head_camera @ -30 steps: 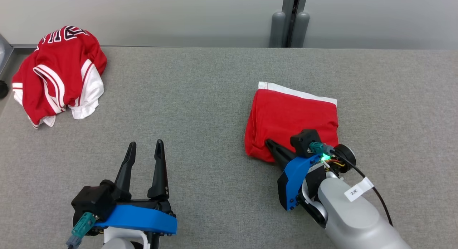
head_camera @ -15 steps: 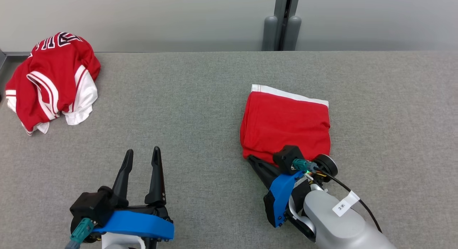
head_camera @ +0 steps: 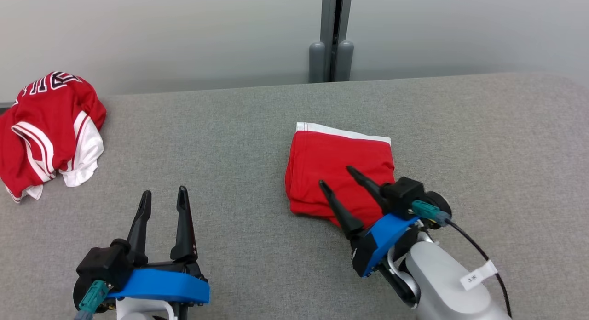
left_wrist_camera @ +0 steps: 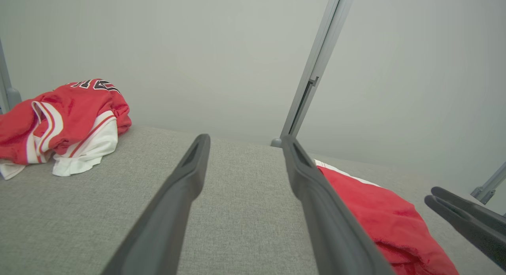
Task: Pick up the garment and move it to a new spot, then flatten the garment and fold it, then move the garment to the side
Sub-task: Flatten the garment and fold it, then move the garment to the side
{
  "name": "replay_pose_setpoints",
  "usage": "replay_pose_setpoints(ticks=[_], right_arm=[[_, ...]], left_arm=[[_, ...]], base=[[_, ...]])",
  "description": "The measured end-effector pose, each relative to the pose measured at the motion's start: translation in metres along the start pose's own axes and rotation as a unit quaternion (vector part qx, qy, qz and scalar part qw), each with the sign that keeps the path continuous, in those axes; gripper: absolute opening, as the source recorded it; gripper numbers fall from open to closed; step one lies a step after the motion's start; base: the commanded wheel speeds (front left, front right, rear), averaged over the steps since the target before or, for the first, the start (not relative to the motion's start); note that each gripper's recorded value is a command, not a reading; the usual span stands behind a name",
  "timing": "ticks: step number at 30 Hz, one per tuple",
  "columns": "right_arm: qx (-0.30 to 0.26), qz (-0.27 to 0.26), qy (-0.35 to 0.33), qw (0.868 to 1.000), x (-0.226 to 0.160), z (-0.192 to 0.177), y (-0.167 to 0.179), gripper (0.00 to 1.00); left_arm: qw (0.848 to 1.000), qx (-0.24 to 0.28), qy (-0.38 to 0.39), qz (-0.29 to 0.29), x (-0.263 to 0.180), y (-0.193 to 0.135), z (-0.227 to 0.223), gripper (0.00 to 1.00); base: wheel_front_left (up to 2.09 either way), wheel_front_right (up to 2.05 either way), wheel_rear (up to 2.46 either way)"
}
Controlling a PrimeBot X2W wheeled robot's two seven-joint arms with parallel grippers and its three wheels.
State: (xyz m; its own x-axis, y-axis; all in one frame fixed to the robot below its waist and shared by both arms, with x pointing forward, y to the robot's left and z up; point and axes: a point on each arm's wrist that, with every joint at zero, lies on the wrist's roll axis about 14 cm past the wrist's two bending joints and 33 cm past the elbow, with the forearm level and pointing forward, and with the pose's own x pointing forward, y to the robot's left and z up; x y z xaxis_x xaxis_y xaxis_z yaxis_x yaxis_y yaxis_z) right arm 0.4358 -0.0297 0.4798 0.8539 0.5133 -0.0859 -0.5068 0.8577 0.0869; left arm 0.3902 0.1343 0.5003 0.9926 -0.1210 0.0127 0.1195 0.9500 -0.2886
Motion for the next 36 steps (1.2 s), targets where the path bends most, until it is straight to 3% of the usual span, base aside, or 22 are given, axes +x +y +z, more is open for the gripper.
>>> replay_pose_setpoints(ticks=[6,12,20,36], right_arm=[[0.038,-0.09,-0.048,0.994,-0.043,0.008,-0.036,1.0],[0.064,-0.14,-0.061,0.986,-0.083,0.0,-0.048,1.0],[0.063,-0.175,-0.07,0.98,-0.105,-0.002,-0.061,1.0],[0.061,-0.188,-0.069,0.978,-0.108,-0.003,-0.07,1.0]], left_arm=[[1.0,-0.002,0.008,0.005,-0.013,0.001,-0.007,1.0],[0.999,0.013,0.031,0.013,-0.028,0.007,-0.022,1.0],[0.998,0.015,0.055,0.029,-0.04,0.016,-0.039,1.0],[0.997,0.021,0.072,0.033,-0.041,0.02,-0.048,1.0]], base=[[0.0,0.0,0.0],[0.0,0.0,0.0],[0.0,0.0,0.0],[0.0,0.0,0.0]])
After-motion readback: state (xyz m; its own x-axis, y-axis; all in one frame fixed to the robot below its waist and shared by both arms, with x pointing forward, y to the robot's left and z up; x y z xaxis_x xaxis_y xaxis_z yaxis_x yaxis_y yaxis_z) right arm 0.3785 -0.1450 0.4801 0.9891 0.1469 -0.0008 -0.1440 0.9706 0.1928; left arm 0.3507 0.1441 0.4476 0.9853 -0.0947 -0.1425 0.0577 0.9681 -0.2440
